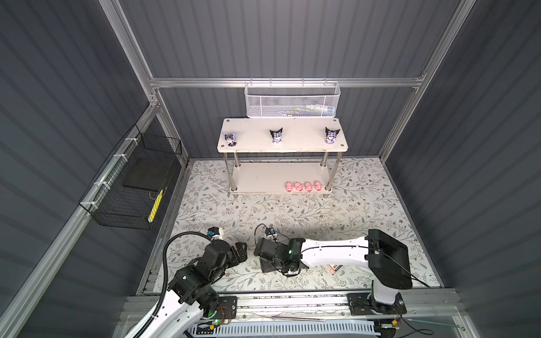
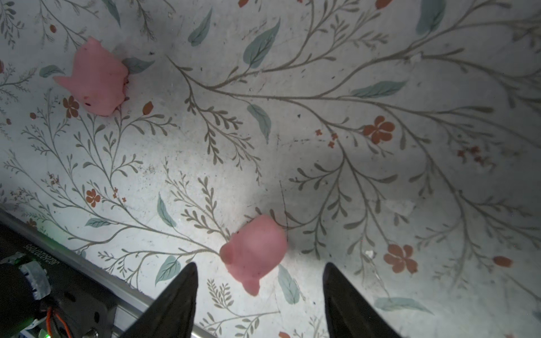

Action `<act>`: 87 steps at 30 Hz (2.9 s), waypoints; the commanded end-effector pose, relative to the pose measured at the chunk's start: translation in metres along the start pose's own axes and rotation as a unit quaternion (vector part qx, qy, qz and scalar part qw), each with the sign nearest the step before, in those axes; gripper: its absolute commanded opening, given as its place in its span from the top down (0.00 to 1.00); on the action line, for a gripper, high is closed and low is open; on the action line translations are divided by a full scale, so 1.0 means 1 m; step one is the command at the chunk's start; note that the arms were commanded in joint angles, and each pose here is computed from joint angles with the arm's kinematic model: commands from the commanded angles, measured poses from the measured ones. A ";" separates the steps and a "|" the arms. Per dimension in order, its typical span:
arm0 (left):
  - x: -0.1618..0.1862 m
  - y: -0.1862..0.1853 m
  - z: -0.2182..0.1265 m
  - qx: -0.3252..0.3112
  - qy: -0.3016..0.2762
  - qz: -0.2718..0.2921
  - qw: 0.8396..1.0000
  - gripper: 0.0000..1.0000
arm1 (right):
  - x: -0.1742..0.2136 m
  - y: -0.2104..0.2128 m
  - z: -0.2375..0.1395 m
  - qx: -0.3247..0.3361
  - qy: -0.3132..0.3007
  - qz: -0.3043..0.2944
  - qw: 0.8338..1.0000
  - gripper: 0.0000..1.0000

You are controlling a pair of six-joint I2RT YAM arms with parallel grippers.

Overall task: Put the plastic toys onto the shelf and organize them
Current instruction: 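Move the open right gripper to a pig near the table front, then close the right gripper on the pink pig near the left gripper, then carry the pink pig with the right gripper to the lower shelf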

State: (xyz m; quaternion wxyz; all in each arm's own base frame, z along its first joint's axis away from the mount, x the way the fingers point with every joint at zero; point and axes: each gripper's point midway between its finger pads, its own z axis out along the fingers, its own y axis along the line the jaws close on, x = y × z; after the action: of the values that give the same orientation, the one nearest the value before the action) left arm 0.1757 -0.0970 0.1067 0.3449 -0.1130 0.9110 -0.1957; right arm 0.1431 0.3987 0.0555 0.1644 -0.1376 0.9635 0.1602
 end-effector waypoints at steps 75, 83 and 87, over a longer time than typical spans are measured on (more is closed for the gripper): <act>-0.110 -0.098 0.012 -0.004 -0.049 0.143 0.989 0.00 | -0.199 -0.076 -0.026 0.052 -0.094 -0.031 0.994 0.69; -0.137 -0.091 0.039 0.010 -0.033 0.115 0.993 0.00 | -0.269 -0.097 -0.006 0.048 -0.117 -0.033 0.991 0.69; -0.147 -0.083 0.049 0.012 -0.024 0.101 0.995 0.00 | -0.292 -0.105 0.004 0.049 -0.125 -0.035 0.990 0.69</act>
State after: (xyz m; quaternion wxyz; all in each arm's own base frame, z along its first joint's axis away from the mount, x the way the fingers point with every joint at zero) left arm 0.3120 -0.1268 0.1776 0.3726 -0.0422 0.9167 -0.1377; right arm 0.4323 0.3654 0.1271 0.2931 -0.1217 0.9401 0.1244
